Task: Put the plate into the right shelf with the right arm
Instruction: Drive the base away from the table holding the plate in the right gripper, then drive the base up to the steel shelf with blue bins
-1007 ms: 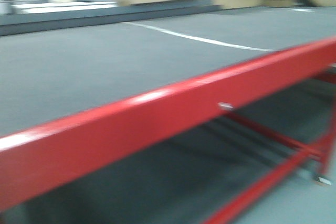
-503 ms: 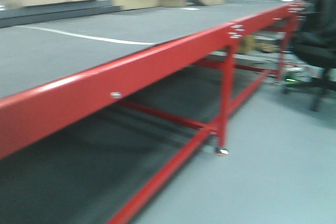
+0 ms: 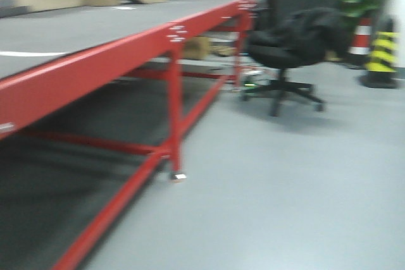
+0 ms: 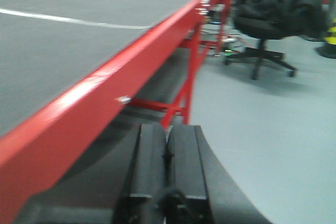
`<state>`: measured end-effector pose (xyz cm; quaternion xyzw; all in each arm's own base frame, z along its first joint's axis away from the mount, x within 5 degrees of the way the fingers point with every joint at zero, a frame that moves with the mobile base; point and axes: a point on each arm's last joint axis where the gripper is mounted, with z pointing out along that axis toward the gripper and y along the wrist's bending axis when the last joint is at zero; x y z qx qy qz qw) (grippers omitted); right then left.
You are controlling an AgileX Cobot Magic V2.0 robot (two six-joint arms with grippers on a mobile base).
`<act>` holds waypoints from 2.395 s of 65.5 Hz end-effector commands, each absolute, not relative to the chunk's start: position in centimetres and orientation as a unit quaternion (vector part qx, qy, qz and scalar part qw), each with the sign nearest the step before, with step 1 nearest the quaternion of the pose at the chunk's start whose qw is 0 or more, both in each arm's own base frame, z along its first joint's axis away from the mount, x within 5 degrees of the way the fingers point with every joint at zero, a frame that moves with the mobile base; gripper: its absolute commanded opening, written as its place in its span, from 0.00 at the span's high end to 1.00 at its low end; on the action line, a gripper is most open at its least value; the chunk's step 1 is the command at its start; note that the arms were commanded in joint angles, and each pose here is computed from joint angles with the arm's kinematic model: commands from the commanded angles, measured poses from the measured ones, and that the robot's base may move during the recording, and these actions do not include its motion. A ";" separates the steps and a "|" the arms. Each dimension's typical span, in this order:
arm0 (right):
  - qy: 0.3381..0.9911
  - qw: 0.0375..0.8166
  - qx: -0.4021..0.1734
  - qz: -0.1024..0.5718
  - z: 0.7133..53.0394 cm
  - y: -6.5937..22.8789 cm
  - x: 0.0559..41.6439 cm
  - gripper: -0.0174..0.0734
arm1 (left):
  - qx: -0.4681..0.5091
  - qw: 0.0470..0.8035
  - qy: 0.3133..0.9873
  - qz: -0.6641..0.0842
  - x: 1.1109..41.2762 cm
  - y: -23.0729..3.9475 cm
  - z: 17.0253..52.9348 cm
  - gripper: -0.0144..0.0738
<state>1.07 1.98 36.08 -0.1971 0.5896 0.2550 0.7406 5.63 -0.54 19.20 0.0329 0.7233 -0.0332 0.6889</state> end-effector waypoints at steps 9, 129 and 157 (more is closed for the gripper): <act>0.557 0.770 -0.168 0.260 37.6 1.6 1.0 0.74 | 0.030 0.719 0.693 -0.038 5.6 -0.5 19.8 0.89; 0.557 0.770 -0.168 0.260 37.6 1.6 1.0 0.74 | 0.030 0.719 0.693 -0.038 5.6 -0.5 19.8 0.89; 0.557 0.770 -0.168 0.260 37.6 1.6 1.0 0.74 | 0.030 0.719 0.693 -0.038 5.6 -0.5 19.8 0.89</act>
